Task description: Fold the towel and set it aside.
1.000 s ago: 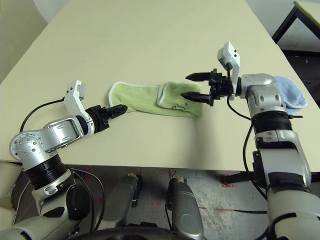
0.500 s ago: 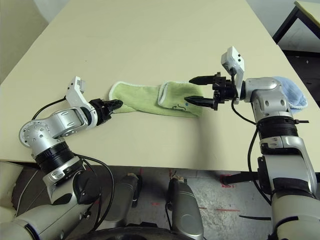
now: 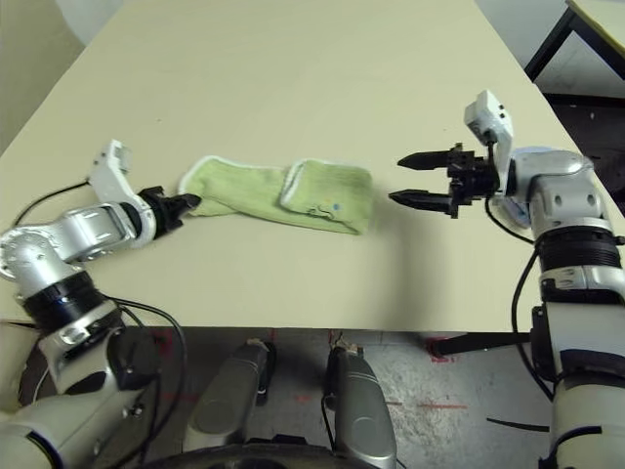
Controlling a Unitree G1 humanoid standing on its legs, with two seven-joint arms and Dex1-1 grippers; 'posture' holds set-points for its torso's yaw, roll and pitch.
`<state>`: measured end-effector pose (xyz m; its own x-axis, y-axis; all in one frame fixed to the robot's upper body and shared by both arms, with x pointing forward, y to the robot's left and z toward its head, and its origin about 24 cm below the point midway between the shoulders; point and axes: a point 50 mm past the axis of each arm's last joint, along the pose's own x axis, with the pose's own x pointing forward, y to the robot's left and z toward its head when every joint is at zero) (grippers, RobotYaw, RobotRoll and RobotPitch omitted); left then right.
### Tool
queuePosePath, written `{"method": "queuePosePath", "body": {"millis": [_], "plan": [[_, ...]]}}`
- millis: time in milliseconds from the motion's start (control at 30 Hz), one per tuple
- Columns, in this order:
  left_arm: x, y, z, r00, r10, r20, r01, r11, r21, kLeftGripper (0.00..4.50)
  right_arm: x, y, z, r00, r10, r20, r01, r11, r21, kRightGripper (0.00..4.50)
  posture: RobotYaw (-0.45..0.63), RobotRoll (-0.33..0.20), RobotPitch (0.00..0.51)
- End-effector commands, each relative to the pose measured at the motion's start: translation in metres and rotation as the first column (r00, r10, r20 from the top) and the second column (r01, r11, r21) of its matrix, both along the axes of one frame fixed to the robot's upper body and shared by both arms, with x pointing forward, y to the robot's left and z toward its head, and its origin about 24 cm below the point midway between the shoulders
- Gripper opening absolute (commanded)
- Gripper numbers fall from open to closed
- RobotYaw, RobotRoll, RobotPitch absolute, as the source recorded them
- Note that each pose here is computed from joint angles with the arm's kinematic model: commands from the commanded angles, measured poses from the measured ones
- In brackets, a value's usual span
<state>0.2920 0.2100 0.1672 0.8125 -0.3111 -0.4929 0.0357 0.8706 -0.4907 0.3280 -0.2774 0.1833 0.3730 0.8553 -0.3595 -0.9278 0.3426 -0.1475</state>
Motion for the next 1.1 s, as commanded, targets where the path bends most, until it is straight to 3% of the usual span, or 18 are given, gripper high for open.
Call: {"method": "queuePosePath", "body": {"millis": [33,233,333,467,667,933,1100], "plan": [[-0.004,-0.007,0.007,0.990,-0.139,0.016,0.138,0.988,0.068,0.04,-0.001,-0.002,0.000,1.000,0.028,-0.012,-0.029,0.999,-0.041,4.50,0.19,0.000,0.149],[-0.007,-0.026,0.032,0.933,-0.353,0.068,0.328,0.914,0.237,0.04,0.000,0.002,-0.007,0.999,0.046,-0.017,-0.047,0.997,-0.056,4.50,0.19,0.000,0.143],[-0.006,-0.033,0.040,0.906,-0.415,0.086,0.383,0.889,0.251,0.04,0.001,0.002,-0.009,0.999,0.045,-0.016,-0.046,0.997,-0.064,4.50,0.19,0.000,0.141],[0.001,-0.051,0.065,0.845,-0.519,0.128,0.446,0.817,0.365,0.04,0.001,0.003,-0.015,0.999,0.042,-0.016,-0.043,0.997,-0.072,4.50,0.18,0.000,0.129],[0.015,-0.066,0.079,0.758,-0.638,0.139,0.493,0.699,0.518,0.04,0.001,0.006,-0.018,0.999,0.045,-0.014,-0.046,0.997,-0.063,4.50,0.18,0.000,0.121],[0.026,-0.110,0.086,0.551,-0.827,0.113,0.639,0.505,0.580,0.04,0.001,0.009,-0.023,0.999,0.050,-0.016,-0.051,0.997,-0.055,4.50,0.16,0.000,0.115],[0.029,-0.130,0.084,0.472,-0.877,0.097,0.701,0.439,0.562,0.04,-0.001,0.008,-0.026,0.999,0.048,-0.020,-0.049,0.997,-0.054,4.50,0.15,0.000,0.116]]}}
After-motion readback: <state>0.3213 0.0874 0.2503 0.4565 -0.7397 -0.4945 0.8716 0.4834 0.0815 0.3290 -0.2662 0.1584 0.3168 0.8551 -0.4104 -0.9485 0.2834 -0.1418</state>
